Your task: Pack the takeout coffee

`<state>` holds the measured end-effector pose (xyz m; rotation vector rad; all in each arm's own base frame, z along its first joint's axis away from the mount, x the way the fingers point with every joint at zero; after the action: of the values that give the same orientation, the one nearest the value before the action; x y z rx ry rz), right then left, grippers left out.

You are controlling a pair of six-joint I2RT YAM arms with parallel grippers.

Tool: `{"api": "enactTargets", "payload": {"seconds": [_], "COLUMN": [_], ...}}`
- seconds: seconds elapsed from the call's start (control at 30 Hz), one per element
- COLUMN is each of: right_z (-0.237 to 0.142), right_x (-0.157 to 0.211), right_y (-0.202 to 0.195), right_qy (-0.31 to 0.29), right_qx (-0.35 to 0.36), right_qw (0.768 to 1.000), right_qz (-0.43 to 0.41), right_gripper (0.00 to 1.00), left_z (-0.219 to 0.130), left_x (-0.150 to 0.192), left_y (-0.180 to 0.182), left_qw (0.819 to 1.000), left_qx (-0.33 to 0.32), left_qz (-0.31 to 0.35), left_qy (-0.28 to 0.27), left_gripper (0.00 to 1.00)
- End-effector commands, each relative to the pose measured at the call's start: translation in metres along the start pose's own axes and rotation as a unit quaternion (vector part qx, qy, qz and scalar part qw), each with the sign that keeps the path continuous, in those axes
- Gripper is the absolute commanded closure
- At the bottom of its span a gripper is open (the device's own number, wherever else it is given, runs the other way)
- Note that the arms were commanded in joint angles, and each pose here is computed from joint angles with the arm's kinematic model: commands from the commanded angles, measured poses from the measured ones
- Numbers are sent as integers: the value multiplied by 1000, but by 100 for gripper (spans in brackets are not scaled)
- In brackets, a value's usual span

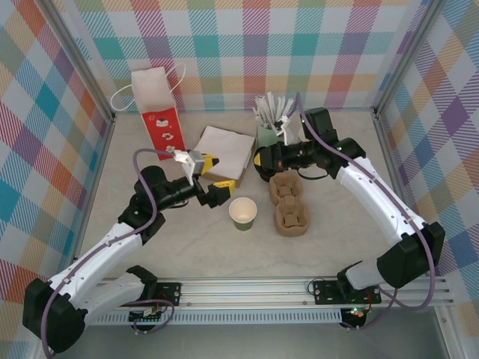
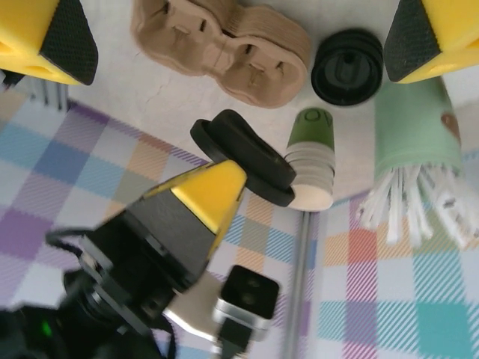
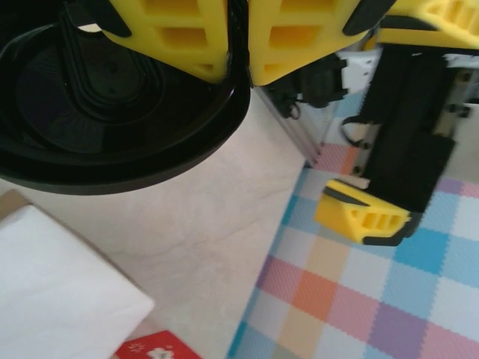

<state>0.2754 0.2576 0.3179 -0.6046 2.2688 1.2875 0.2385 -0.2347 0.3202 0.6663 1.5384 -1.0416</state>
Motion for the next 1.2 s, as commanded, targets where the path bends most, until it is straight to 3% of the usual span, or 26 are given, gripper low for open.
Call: {"api": "enactTargets", "payload": {"seconds": [0.0,0.23,0.53,1.17], "right_z": [-13,-25,-22,-11], "right_x": [-4,0,3,12], "right_y": [34,54,53,50], "right_qy": [-13,-14,-10,14], "right_qx": [-80,-123,-130,-146], "right_qw": [997,992,991,988], "right_qz": [-2,12,28,54], "right_gripper": [88,88,87,87], "left_z": [9,39,66,72], "left_x": [-16,-16,-9,-8], "left_y": [-15,-13,-19,-27], "left_qw": [985,975,972,966], "left_qx": [40,61,87,112], "left_qz": [165,207,216,232], "left_qy": [-38,-44,-36,-26], "left_gripper": [0,0,0,13]}}
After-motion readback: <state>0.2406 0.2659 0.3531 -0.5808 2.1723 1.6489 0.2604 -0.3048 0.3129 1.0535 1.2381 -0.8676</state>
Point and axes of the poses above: each hand's point on the last joint's axis, 136 mm out from that joint toward the fingers, its own z axis out along the fingers, its own y axis along the line the jaws close on, x = y × z, the point moved 2 cm from there along -z, back along the fingers, and after that the axes turned 9 degrees about -z, right-handed, at the moved point
